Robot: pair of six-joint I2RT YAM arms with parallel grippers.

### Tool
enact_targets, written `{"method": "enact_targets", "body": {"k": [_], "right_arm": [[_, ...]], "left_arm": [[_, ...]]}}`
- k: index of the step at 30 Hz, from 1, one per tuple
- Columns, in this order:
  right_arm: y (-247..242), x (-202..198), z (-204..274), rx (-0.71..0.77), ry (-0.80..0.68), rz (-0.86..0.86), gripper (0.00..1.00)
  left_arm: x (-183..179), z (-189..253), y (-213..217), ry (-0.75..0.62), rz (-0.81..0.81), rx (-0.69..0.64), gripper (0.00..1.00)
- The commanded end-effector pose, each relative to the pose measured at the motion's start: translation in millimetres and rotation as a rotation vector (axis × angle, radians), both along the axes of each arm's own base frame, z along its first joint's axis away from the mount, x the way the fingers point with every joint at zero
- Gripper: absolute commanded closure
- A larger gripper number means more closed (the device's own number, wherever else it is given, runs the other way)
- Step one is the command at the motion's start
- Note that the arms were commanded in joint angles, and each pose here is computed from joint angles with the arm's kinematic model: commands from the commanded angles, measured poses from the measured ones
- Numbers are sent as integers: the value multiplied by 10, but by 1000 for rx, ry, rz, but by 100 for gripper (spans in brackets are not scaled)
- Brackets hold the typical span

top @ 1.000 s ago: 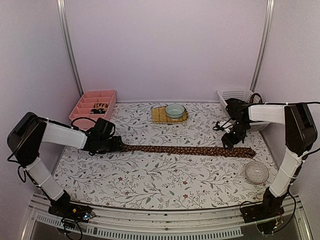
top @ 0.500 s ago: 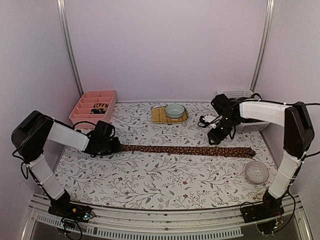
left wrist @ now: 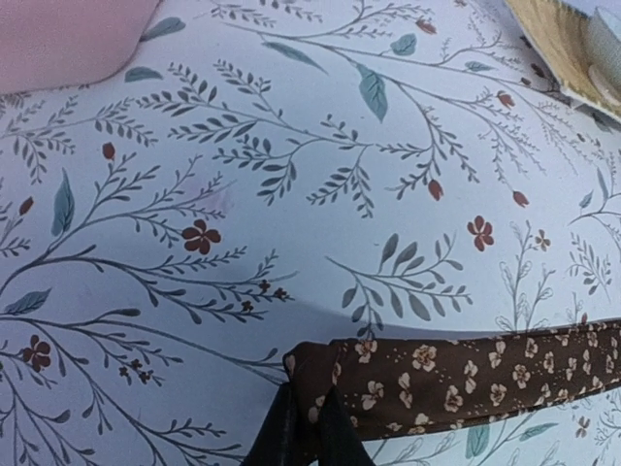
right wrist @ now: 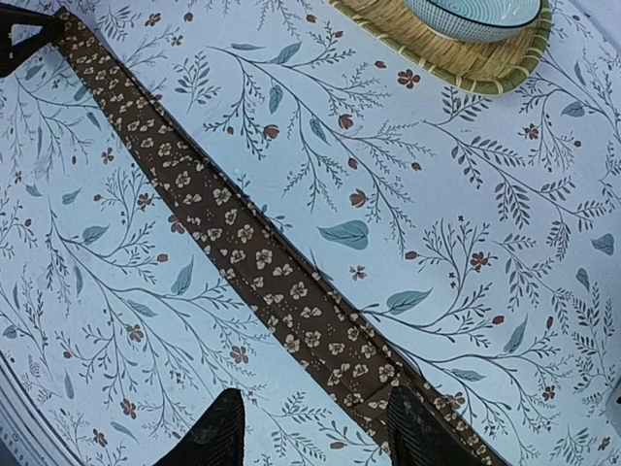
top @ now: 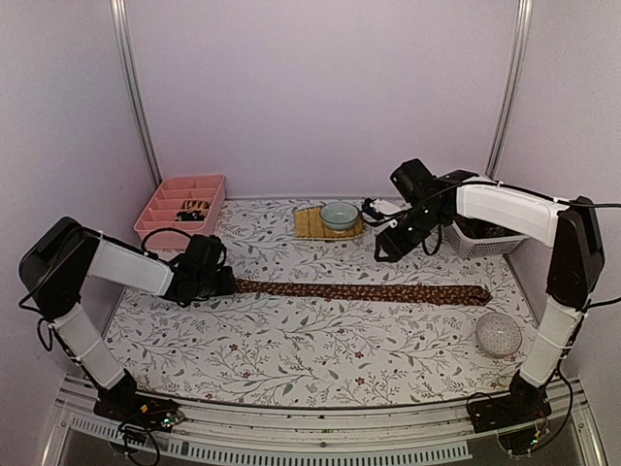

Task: Roll the ties
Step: Move the tie to the center of the board.

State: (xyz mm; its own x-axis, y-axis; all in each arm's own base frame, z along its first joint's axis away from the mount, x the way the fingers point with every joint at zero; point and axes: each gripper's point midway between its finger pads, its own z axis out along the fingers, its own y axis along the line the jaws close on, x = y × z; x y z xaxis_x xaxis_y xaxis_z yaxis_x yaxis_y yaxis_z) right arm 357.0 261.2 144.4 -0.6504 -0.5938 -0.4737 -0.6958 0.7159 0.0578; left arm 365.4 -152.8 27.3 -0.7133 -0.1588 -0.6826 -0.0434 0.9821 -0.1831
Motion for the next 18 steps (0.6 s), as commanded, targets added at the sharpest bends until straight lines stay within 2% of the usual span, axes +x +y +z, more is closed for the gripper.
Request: {"method": "enact_targets", "body": {"k": [1,8,13,18], "right_arm": [[100,24,-420,0,108,-37,50],[-121,-62,-1023,-130,163,-58,51],[-453,-131,-1107,-199,151,-73,52],[-825,-208,-1025,-197,166,-104,55]], "left_arm": [[46,229,-120,-71,-52,201,93],[44,276,-382,-95,-115,412,92],[35,294,-488,-116,-130,441,92],[34,323,-548,-130,-138,442,92]]}}
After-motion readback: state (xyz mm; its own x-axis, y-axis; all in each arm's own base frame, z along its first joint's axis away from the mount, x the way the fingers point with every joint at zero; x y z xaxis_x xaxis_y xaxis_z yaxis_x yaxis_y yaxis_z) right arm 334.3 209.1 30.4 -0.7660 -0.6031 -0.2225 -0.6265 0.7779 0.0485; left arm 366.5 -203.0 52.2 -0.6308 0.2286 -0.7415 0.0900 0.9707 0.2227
